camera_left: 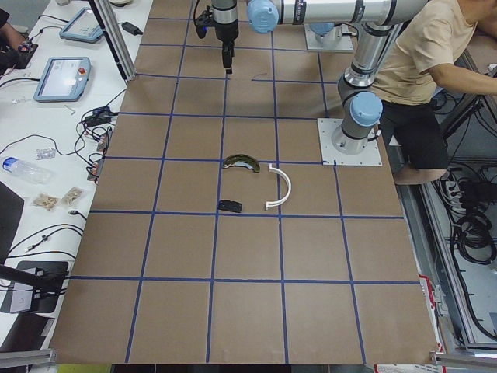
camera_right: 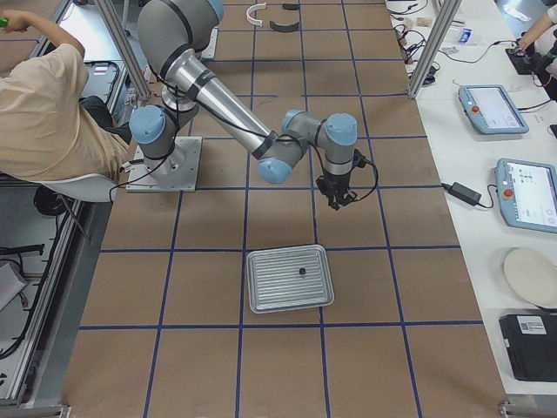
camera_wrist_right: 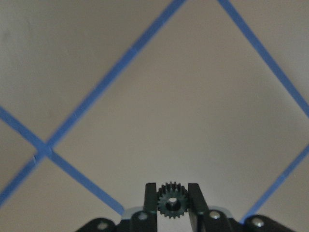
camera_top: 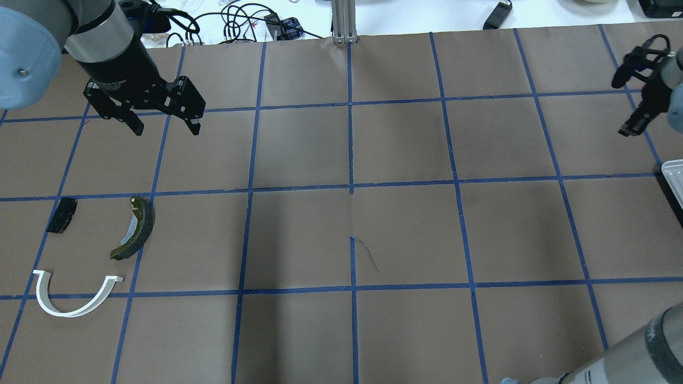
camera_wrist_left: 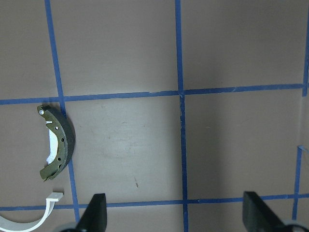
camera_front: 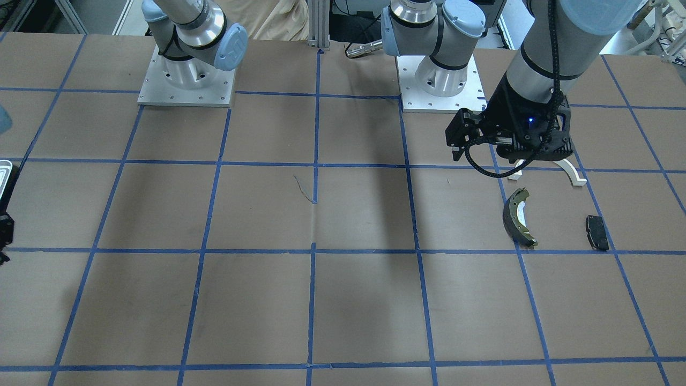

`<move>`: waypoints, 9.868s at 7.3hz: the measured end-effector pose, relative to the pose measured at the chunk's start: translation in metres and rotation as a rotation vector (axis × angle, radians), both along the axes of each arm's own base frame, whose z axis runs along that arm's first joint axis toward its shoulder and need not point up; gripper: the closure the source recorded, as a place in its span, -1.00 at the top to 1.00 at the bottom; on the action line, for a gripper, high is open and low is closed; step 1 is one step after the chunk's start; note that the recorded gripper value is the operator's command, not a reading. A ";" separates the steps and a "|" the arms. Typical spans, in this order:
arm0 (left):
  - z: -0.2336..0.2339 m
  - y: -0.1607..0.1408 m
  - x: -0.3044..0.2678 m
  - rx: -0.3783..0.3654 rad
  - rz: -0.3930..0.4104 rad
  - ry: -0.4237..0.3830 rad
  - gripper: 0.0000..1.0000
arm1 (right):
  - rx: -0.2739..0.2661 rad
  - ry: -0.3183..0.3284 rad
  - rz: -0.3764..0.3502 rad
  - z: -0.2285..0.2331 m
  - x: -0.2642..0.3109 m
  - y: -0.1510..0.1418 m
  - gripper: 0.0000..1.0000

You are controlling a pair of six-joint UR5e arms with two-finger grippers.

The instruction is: Place bearing gear from tray to pile

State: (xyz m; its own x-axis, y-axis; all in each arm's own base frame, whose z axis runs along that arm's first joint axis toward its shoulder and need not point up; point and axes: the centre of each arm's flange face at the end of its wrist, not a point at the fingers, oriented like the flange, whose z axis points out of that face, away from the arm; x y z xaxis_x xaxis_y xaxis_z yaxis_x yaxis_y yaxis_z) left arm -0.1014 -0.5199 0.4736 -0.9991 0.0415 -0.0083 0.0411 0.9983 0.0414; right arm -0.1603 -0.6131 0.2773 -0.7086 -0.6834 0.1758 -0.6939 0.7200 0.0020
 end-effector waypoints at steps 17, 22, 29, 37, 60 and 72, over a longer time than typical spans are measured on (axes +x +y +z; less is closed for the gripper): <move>-0.050 -0.011 -0.030 0.019 -0.027 0.019 1.00 | -0.064 -0.298 -0.793 0.041 0.433 0.014 1.00; -0.176 0.006 -0.144 -0.029 -0.106 0.026 0.95 | -0.016 -0.199 -0.964 0.064 0.085 -0.013 1.00; -0.285 -0.014 -0.186 -0.016 -0.152 0.069 0.41 | 0.058 -0.150 -0.575 -0.039 -0.251 0.096 1.00; -0.299 -0.014 -0.188 -0.001 -0.158 0.060 -0.97 | 0.079 -0.156 -0.555 -0.101 -0.269 0.104 -0.19; -0.284 -0.009 0.257 0.109 -0.101 -0.055 -1.00 | 0.000 -0.205 -0.724 -0.069 0.604 0.111 1.00; -0.272 0.018 0.285 0.094 -0.100 -0.047 1.00 | -0.044 -0.201 -0.753 0.238 0.303 0.091 1.00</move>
